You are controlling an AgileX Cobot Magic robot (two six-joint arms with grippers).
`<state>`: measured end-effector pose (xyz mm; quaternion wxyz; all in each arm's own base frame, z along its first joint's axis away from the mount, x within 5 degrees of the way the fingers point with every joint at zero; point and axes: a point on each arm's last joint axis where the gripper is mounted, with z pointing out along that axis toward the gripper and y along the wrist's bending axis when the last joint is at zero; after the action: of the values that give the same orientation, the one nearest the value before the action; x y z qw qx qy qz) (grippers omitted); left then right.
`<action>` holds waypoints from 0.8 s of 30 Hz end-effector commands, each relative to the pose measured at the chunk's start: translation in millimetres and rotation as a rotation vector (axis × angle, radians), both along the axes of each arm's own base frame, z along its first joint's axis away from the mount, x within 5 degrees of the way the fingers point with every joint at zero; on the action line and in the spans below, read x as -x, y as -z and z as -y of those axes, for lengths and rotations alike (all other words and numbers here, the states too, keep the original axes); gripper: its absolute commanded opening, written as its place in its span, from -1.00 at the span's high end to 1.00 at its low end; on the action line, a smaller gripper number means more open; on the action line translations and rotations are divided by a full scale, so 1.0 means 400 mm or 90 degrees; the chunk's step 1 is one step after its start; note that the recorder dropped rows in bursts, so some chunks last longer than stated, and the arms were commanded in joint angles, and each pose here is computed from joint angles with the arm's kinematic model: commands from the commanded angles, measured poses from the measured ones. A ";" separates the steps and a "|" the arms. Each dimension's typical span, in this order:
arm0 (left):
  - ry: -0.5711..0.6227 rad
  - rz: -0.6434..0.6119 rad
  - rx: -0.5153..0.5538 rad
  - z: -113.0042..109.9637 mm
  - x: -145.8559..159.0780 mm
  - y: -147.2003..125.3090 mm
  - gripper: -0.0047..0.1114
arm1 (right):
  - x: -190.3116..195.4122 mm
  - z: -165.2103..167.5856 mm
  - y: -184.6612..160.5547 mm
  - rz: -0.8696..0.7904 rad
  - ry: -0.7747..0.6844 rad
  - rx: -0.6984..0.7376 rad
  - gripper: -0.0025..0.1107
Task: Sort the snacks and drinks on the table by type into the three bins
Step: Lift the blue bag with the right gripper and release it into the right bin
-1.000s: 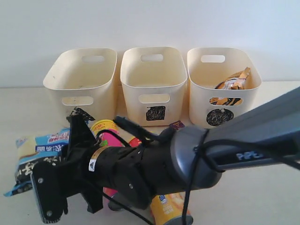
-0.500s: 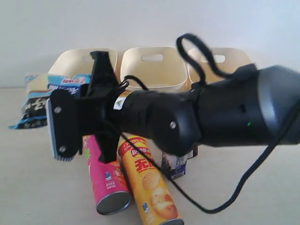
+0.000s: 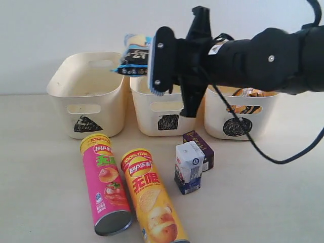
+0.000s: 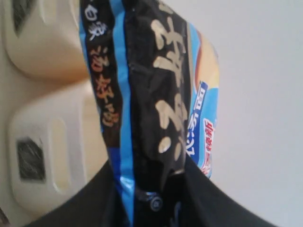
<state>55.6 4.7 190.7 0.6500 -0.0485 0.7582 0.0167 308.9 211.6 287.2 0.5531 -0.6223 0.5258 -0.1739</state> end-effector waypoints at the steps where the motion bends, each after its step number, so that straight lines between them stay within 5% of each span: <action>1: 0.003 0.006 0.003 0.001 0.001 -0.003 0.85 | -0.056 0.104 -0.015 0.012 0.083 -0.009 0.96; 7: 0.003 0.006 0.003 0.001 0.001 -0.003 0.85 | -0.146 0.228 -0.015 -0.057 0.194 -0.068 0.96; 16: 0.003 0.006 0.003 0.001 0.001 -0.003 0.85 | -0.311 0.268 0.036 -0.164 0.263 -0.150 0.96; 19: 0.003 0.006 0.003 0.001 0.001 -0.003 0.85 | -0.370 0.269 0.067 -0.225 0.315 -0.265 0.95; 24: 0.003 0.007 0.002 0.001 0.001 -0.004 0.85 | -0.404 0.284 0.093 -0.277 0.347 -0.320 0.45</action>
<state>55.6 4.7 190.7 0.6500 -0.0485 0.7582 0.0167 466.1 105.4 244.4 0.4910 -0.3574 0.7924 -0.0581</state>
